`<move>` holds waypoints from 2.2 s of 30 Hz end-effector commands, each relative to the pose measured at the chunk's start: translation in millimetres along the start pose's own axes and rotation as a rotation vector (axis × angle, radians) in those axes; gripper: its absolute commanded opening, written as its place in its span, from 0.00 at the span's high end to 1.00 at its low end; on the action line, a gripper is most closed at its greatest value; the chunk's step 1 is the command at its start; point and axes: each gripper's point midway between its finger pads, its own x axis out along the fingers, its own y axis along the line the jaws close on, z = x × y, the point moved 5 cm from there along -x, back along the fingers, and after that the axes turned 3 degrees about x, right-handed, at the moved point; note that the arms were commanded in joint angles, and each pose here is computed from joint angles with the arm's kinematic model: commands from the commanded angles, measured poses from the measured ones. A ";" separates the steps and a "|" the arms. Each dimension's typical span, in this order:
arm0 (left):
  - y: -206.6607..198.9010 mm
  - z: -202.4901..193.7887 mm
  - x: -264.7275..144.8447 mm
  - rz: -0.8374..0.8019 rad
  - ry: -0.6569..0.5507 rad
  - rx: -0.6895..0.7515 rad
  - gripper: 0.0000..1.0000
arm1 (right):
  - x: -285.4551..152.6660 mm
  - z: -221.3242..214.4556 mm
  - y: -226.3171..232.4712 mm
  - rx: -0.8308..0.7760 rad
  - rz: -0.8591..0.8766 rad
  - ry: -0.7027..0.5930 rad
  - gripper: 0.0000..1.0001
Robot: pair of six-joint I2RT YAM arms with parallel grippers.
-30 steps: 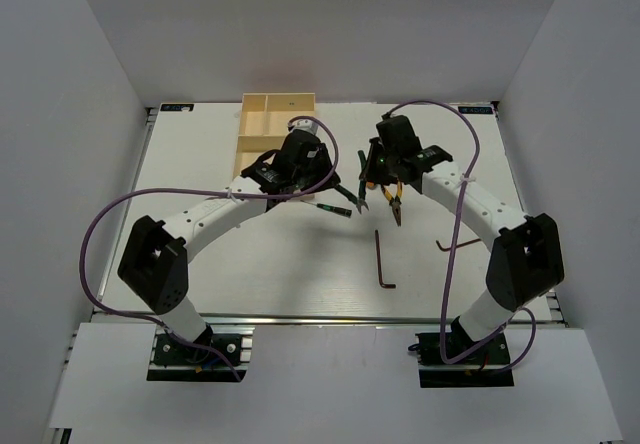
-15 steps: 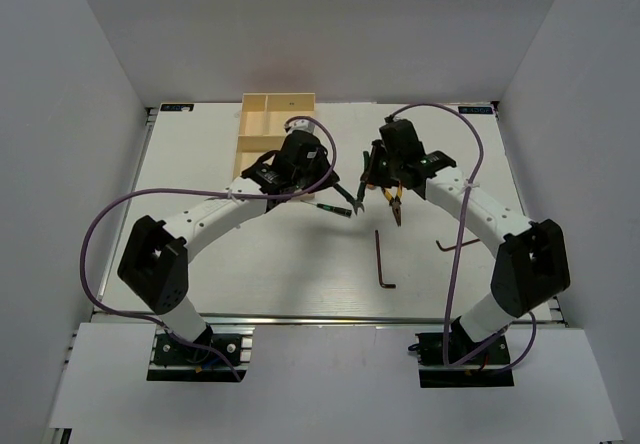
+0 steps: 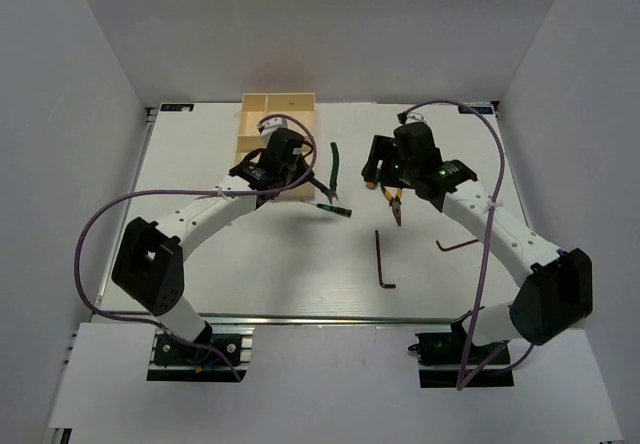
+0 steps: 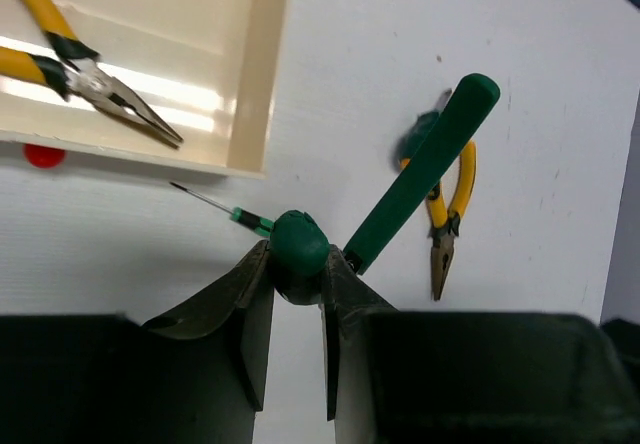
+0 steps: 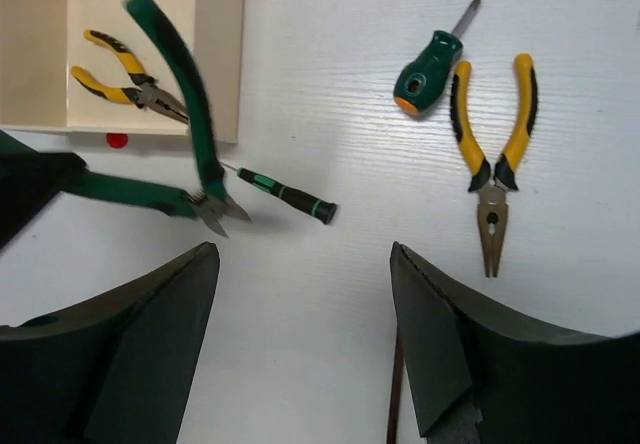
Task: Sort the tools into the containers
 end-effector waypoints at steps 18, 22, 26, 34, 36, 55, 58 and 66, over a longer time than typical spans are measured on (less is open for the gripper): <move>60.3 122.0 3.8 0.069 -0.238 -0.286 1.00 | -16.5 -45.2 -57.6 0.001 -0.099 -0.017 0.21; 70.8 119.4 12.2 0.053 -0.261 -0.378 1.00 | -20.0 -46.8 -59.9 -0.002 -0.095 -0.026 0.21; 74.2 113.3 23.4 0.043 -0.273 -0.435 1.00 | -22.4 -49.7 -63.4 -0.007 -0.100 -0.029 0.20; 87.1 96.9 45.6 0.088 -0.250 -0.449 1.00 | -17.3 -62.3 -71.4 -0.008 -0.116 0.003 0.20; 87.7 94.3 48.2 0.088 -0.239 -0.446 0.93 | -17.3 -62.8 -71.9 -0.010 -0.119 0.001 0.20; 82.9 100.8 14.0 0.126 -0.224 -0.190 0.08 | -9.0 -66.6 -89.3 -0.027 -0.229 0.000 0.21; 80.8 102.4 -0.5 0.124 -0.172 -0.052 0.05 | -5.4 -64.7 -92.1 -0.053 -0.250 -0.003 0.23; 113.8 68.9 -54.9 0.162 -0.110 0.179 0.03 | 25.4 -74.0 -102.4 -0.110 -0.305 0.078 0.29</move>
